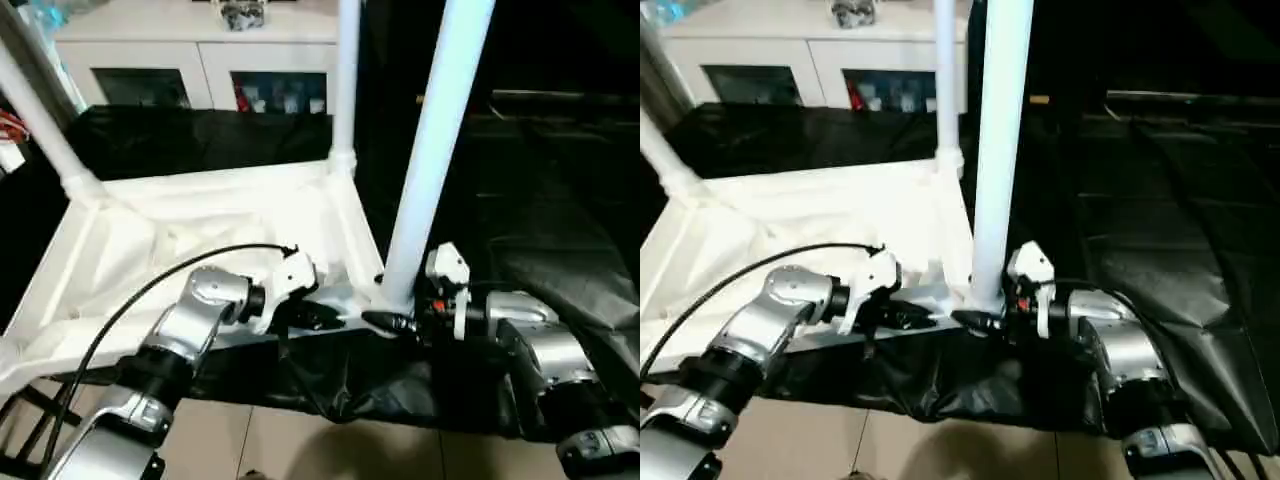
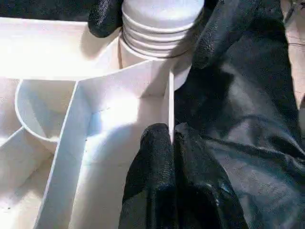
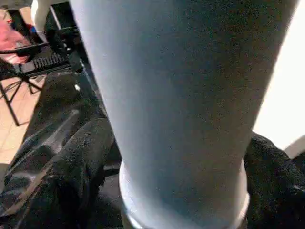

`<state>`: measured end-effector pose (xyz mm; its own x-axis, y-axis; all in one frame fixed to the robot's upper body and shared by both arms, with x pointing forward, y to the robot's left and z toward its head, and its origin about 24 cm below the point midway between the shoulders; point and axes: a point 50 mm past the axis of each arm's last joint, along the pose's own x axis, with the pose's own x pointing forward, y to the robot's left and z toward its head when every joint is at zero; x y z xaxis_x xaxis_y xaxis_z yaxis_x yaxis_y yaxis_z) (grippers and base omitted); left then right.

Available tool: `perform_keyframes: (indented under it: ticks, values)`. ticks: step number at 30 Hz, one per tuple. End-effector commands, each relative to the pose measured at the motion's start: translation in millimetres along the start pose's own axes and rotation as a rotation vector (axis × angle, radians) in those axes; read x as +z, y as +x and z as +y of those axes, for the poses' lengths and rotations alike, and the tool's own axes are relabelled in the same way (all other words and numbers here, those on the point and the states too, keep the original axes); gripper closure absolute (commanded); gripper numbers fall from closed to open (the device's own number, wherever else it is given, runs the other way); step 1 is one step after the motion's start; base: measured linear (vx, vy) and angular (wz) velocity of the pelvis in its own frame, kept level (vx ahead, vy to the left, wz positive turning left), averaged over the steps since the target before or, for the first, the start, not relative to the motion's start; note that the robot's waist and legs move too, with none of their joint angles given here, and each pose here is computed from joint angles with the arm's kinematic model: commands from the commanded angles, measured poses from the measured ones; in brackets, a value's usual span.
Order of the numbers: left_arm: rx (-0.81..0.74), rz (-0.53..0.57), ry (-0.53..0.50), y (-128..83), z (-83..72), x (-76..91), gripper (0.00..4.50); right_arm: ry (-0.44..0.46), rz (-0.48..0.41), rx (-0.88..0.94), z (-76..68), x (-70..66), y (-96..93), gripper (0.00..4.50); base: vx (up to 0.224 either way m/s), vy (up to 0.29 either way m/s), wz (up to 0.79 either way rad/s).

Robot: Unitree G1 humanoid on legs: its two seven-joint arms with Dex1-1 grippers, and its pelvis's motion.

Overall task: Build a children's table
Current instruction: Rotate leg to tighten

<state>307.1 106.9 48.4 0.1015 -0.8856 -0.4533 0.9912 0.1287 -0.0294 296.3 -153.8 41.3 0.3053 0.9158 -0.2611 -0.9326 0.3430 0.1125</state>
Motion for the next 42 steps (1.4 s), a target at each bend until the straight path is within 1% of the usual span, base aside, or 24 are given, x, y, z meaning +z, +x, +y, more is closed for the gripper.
perform_keyframes:
  ticks: [1,4,6,9,10,15,17,19,22,23,24,25,27,28,29,31,32,33,34,36,38,40,41,42]
  values:
    - [-0.002,-0.071,0.066,0,2.7,21.9,4.50,-0.018,0.022,0.094,11.6,-2.1,11.7,0.88,0.000,0.000,0.00]
    - [-0.005,-0.072,0.066,-1,2.5,22.2,4.50,-0.017,0.035,0.091,12.2,-3.2,11.9,0.99,0.000,0.000,0.00]
    - [-0.004,-0.074,0.066,0,2.5,22.3,4.50,-0.017,0.047,0.092,13.0,-4.3,11.9,1.31,0.000,0.000,0.00]
    - [0.004,-0.079,0.064,1,2.6,22.4,4.50,-0.018,0.054,0.088,13.7,-5.6,12.5,1.48,0.000,0.000,0.00]
    - [0.005,-0.081,0.063,1,2.5,22.4,4.50,-0.018,0.055,0.087,13.9,-6.0,12.7,1.66,0.000,0.000,0.00]
    - [0.046,-0.089,0.061,4,3.7,22.6,4.50,-0.024,0.051,0.043,14.4,-9.0,16.2,1.74,0.000,0.000,0.00]
    - [0.085,-0.090,0.058,8,6.1,23.6,4.50,-0.009,0.057,-0.033,10.6,-12.0,20.1,1.76,0.000,0.000,0.00]
    - [0.166,-0.090,0.041,14,12.7,27.0,4.50,-0.003,0.069,-0.215,-0.3,-15.9,28.6,1.76,0.000,0.000,0.00]
    - [0.226,-0.097,0.021,21,17.3,31.0,4.50,0.015,0.069,-0.355,-8.0,-17.6,35.8,1.76,0.000,0.000,0.00]
    - [0.267,-0.102,0.007,28,19.5,35.0,4.50,0.055,0.053,-0.440,-12.4,-16.8,41.9,1.77,0.000,0.000,0.00]
    - [0.267,-0.102,0.007,28,19.5,35.0,4.50,0.055,0.053,-0.440,-12.4,-16.8,41.9,1.77,0.000,0.000,0.00]
    - [0.324,-0.103,-0.010,39,21.9,40.7,4.50,0.109,0.040,-0.550,-17.5,-15.1,50.7,1.77,0.000,0.000,0.00]
    - [0.368,-0.105,-0.019,49,23.0,45.8,4.50,0.127,0.043,-0.622,-20.1,-12.9,58.4,1.77,0.000,0.000,0.00]
    - [0.368,-0.105,-0.019,49,23.0,45.8,4.50,0.127,0.043,-0.622,-20.1,-12.9,58.4,1.77,0.000,0.000,0.00]
    - [0.400,-0.116,-0.023,58,23.2,52.5,4.50,0.111,0.028,-0.636,-19.0,-7.5,69.4,1.77,0.000,0.000,0.00]
    - [0.406,-0.125,-0.011,63,23.0,56.7,4.50,0.112,-0.004,-0.621,-17.2,-2.7,76.9,1.77,0.000,0.000,0.00]
    - [0.406,-0.125,-0.011,63,23.0,56.7,4.50,0.112,-0.004,-0.621,-17.2,-2.7,76.9,1.43,0.000,0.000,0.00]
    - [0.399,-0.128,0.005,64,22.9,58.2,4.50,0.125,-0.033,-0.596,-15.8,0.1,80.1,1.22,0.000,0.000,0.00]
    - [0.394,-0.130,0.009,64,22.6,58.4,4.50,0.135,-0.039,-0.588,-15.5,0.2,80.3,1.08,0.000,0.000,0.00]
    - [0.363,-0.137,0.026,62,20.4,57.2,4.50,0.145,-0.055,-0.550,-14.8,0.3,77.9,1.02,0.000,0.000,0.00]
    - [0.337,-0.138,0.043,60,18.4,54.6,4.50,0.125,-0.054,-0.547,-16.2,0.0,74.0,0.78,0.000,0.000,0.00]
    - [0.325,-0.132,0.044,58,17.8,51.4,4.50,0.086,-0.046,-0.565,-19.0,0.2,69.9,0.70,0.000,0.000,0.00]
    - [0.289,-0.140,0.048,54,15.0,47.9,4.50,0.042,-0.034,-0.558,-20.7,-1.1,63.1,0.70,0.000,0.000,0.00]
    - [0.276,-0.144,0.050,52,13.8,46.6,4.50,0.030,-0.032,-0.551,-21.3,-1.6,60.3,0.70,0.000,0.000,0.00]
